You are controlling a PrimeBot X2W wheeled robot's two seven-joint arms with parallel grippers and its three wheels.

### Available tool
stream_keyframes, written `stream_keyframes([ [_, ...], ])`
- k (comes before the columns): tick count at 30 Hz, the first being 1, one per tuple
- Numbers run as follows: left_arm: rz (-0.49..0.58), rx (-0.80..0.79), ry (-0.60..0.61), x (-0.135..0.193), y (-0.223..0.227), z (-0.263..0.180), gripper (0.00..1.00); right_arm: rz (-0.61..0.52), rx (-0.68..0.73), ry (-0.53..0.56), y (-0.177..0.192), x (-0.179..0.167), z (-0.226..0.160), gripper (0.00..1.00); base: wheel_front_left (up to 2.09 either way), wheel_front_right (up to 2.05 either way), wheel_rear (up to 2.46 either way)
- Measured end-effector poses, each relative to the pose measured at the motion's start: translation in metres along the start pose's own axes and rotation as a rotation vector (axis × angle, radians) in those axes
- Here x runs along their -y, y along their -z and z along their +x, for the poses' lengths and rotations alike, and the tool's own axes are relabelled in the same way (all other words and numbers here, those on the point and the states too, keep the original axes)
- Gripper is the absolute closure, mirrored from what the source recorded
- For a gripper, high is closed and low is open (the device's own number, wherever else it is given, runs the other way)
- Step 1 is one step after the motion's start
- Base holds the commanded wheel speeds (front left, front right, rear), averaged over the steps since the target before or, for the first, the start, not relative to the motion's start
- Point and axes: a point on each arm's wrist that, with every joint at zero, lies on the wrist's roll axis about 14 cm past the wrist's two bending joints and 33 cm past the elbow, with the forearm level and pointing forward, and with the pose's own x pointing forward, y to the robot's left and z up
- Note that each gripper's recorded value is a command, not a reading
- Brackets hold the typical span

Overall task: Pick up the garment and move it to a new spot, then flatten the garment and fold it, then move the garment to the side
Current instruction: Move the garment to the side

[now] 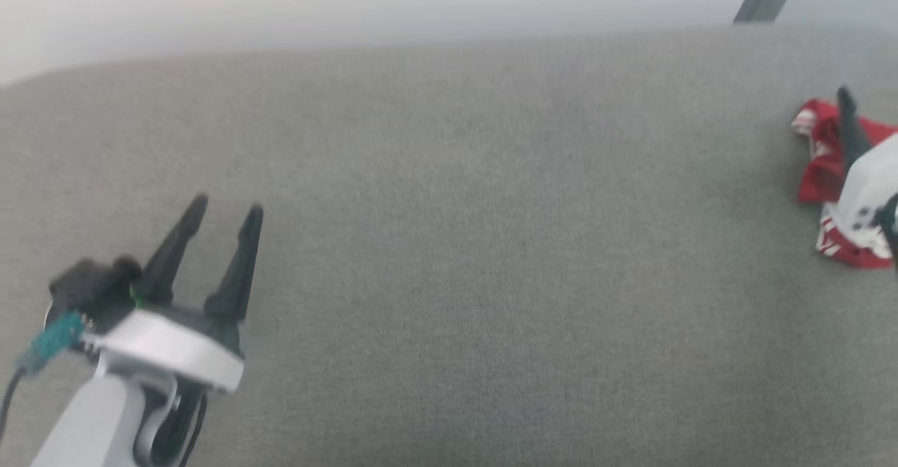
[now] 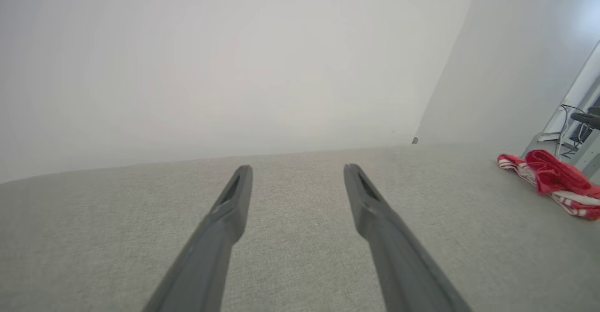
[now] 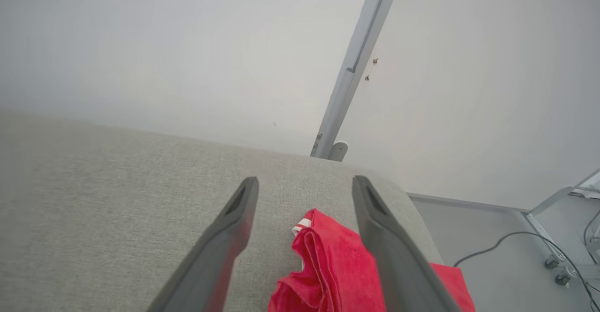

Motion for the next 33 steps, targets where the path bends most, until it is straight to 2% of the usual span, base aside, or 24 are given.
stream_keyframes([
  [6,0.048,0.023,-0.082,-0.018,-0.015,-0.043,0.0,0.055,0.085,-0.053,-0.009,-0.021,-0.032,0.0,0.0,0.0,0.0],
  [16,0.073,0.047,-0.217,-0.044,-0.027,-0.108,0.0,0.13,0.143,-0.101,0.0,-0.047,-0.084,0.0,0.0,0.0,0.0],
  [22,0.073,0.042,-0.27,-0.054,-0.024,-0.131,0.0,0.159,0.157,-0.112,0.01,-0.062,-0.107,0.0,0.0,0.0,0.0],
  [33,0.071,0.037,-0.303,-0.059,-0.022,-0.144,0.0,0.218,0.157,-0.092,0.024,-0.072,-0.133,0.0,0.0,0.0,0.0],
])
